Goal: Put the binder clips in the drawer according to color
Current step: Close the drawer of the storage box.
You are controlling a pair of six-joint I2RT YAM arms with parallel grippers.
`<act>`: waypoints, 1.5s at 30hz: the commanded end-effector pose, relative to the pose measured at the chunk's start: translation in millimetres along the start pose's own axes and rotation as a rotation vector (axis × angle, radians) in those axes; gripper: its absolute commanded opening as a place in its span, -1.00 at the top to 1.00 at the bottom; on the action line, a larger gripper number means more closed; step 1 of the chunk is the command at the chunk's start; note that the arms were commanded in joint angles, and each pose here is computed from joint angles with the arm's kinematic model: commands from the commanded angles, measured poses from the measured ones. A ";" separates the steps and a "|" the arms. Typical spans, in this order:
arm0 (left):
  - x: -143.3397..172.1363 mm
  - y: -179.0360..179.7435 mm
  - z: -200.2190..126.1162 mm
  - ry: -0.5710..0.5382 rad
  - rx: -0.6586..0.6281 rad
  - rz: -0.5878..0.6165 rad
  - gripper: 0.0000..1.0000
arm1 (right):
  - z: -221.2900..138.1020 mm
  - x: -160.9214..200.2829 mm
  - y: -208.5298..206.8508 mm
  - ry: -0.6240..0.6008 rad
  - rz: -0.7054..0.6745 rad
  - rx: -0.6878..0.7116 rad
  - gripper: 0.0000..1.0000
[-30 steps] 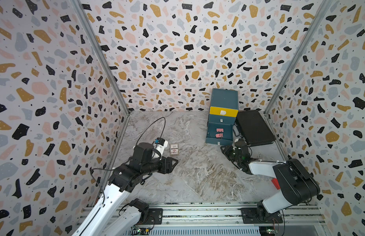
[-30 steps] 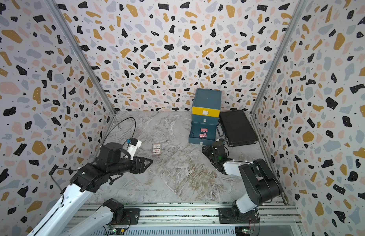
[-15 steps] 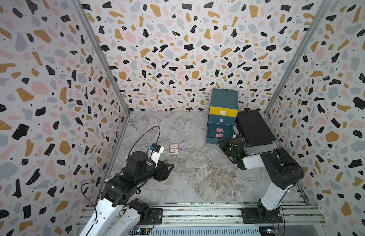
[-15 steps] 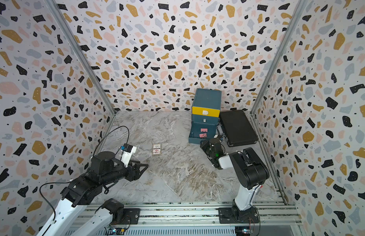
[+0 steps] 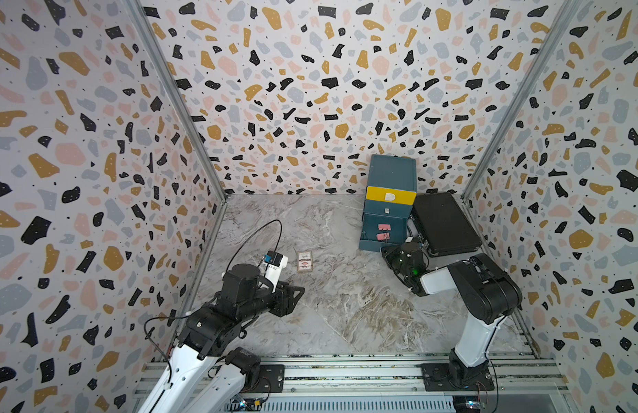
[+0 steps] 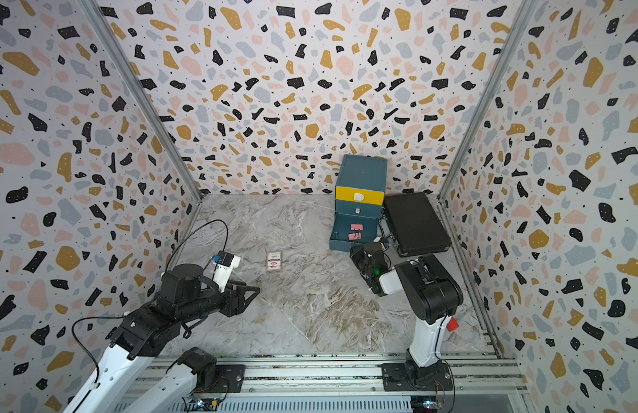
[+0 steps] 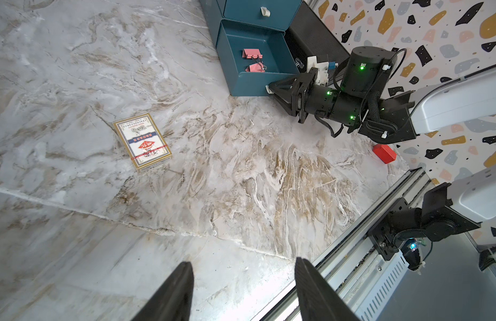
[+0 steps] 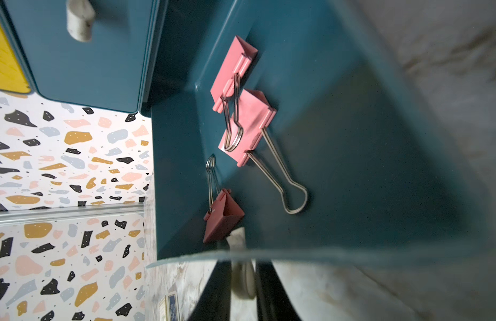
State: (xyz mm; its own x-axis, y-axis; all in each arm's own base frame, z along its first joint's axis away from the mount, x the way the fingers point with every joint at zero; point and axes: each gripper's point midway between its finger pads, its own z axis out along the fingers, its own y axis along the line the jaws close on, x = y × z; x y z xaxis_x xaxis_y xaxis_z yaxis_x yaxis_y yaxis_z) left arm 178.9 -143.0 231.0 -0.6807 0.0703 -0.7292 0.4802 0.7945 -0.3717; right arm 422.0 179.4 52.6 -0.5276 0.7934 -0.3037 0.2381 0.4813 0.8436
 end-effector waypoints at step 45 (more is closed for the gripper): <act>-4.1 0.8 5.3 -0.007 0.005 0.014 -0.46 | 65.4 -104.8 41.7 -0.209 0.032 -0.075 0.17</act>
State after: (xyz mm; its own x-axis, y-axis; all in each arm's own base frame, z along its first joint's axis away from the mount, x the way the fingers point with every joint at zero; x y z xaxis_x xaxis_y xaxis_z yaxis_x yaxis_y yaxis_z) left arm 179.6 -145.8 226.4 -0.6966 0.0782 -0.7132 0.4800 0.7896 -0.3822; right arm 548.8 148.6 60.4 -0.3684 0.8691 -0.3301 0.2239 0.4275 0.8758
